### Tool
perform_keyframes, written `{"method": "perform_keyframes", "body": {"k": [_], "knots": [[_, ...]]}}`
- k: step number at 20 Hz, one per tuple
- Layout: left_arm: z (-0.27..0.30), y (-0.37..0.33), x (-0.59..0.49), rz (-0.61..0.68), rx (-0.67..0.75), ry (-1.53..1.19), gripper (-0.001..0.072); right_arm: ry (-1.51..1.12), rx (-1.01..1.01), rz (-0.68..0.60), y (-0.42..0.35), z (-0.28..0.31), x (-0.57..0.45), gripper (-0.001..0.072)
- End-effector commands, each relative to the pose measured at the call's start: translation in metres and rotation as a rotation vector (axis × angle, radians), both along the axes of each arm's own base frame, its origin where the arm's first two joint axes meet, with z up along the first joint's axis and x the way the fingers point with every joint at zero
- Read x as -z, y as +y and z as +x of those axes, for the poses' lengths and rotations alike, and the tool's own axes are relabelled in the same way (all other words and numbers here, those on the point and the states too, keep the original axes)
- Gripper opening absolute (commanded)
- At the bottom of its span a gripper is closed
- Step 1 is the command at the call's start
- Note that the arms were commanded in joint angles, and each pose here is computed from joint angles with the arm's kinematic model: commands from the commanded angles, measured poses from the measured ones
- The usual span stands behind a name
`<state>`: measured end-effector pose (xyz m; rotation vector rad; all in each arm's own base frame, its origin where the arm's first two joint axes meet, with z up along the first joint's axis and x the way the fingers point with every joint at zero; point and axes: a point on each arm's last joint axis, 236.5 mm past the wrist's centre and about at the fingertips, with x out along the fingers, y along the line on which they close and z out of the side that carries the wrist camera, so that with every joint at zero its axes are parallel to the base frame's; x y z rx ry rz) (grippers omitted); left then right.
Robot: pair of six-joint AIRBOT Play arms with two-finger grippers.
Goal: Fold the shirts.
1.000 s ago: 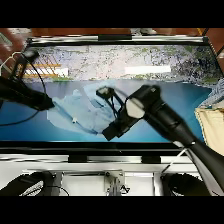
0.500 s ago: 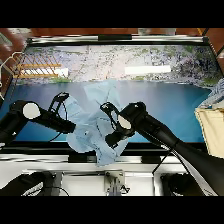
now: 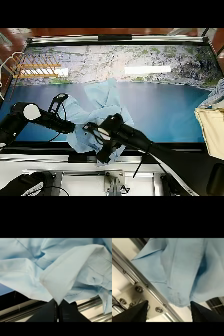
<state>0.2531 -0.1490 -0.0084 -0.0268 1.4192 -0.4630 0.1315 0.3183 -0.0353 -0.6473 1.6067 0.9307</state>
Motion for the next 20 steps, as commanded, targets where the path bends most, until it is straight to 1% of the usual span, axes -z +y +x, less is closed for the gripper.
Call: {"method": "perform_keyframes", "body": {"k": [1,2,5,6,7,8,9,10,12,13,14,17,20], "knots": [[-0.003,0.008,0.001,0.012,0.009,0.014,0.0051,-0.043,-0.078,0.028,0.020,-0.008,0.021,0.0631],[-0.003,0.009,0.001,0.012,0.007,0.016,0.0051,-0.080,-0.066,0.022,0.020,0.001,0.024,0.0631],[-0.006,0.013,0.003,0.030,0.017,0.027,0.0051,-0.208,-0.069,-0.088,-0.002,0.034,0.034,0.0631],[-0.007,0.013,0.003,0.030,0.018,0.030,0.0051,-0.234,-0.058,-0.102,-0.006,0.042,0.036,0.0617],[-0.007,0.013,0.003,0.032,0.018,0.032,0.0051,-0.246,-0.043,-0.110,-0.008,0.047,0.037,0.0503],[-0.007,0.014,0.003,0.035,0.019,0.032,0.0051,-0.257,-0.031,-0.117,-0.009,0.051,0.038,0.0478],[-0.007,0.014,0.003,0.036,0.019,0.031,0.0051,-0.271,-0.026,-0.130,-0.011,0.054,0.040,0.0478],[-0.007,0.014,0.003,0.038,0.020,0.031,0.0051,-0.281,-0.019,-0.146,-0.015,0.057,0.042,0.0417],[-0.008,0.014,0.003,0.038,0.020,0.033,0.0051,-0.296,0.010,-0.174,-0.020,0.061,0.046,0.0273],[-0.009,0.015,0.003,0.039,0.022,0.038,0.0051,-0.308,0.028,-0.177,-0.020,0.063,0.045,0.0146],[-0.009,0.015,0.003,0.039,0.022,0.039,0.0051,-0.325,0.039,-0.180,-0.022,0.067,0.043,0.0081],[-0.003,0.013,-0.003,0.034,0.022,0.018,0.0051,-0.440,0.032,-0.140,-0.023,0.088,0.011,0.0082],[0.023,0.006,-0.039,0.007,0.031,-0.090,0.0051,-0.666,0.054,-0.050,-0.024,0.128,-0.061,0.0082]]}}
